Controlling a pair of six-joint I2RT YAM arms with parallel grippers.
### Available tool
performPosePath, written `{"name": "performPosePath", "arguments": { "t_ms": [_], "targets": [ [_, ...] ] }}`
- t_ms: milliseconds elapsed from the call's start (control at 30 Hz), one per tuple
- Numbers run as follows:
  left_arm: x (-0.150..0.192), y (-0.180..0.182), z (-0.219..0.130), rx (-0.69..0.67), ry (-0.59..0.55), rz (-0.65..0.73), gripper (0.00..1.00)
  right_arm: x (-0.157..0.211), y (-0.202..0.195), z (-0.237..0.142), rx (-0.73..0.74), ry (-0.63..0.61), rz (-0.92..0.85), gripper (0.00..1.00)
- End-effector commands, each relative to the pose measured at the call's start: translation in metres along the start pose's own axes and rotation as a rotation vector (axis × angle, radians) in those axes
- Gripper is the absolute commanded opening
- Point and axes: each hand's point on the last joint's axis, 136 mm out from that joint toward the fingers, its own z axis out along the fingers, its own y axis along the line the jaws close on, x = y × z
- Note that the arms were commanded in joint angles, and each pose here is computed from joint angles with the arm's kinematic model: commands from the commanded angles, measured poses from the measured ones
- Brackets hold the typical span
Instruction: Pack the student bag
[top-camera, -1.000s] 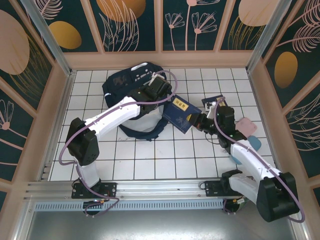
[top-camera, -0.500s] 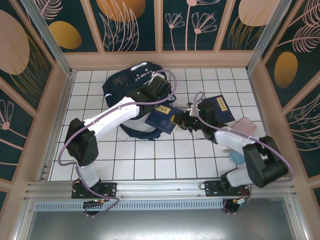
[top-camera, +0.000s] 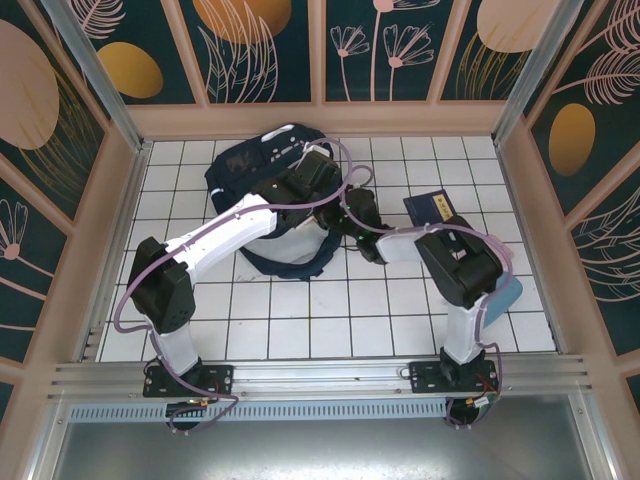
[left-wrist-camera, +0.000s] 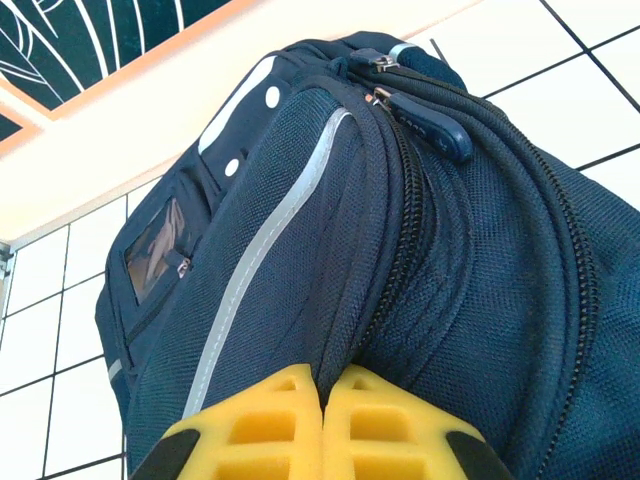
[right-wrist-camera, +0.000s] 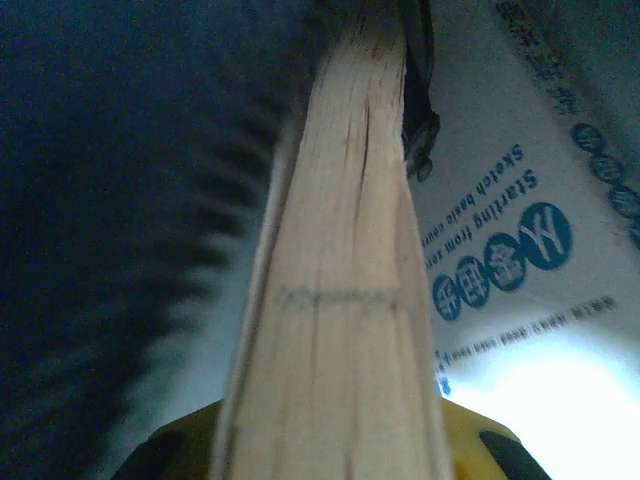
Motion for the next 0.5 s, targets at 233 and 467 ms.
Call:
{"name": "performPosePath", "arguments": {
  "t_ms": [233, 467],
  "targets": [
    [-0.062, 0.019, -0.038, 0.023, -0.203, -0.143, 0.00, -0.020, 0.033, 0.045, -0.227, -0.132, 0.156, 0.00],
    [-0.062, 0.013, -0.038, 0.057, -0.199, -0.151, 0.00, -0.028, 0.026, 0.074, -0.218, -0.185, 0.198, 0.00]
  ]
}}
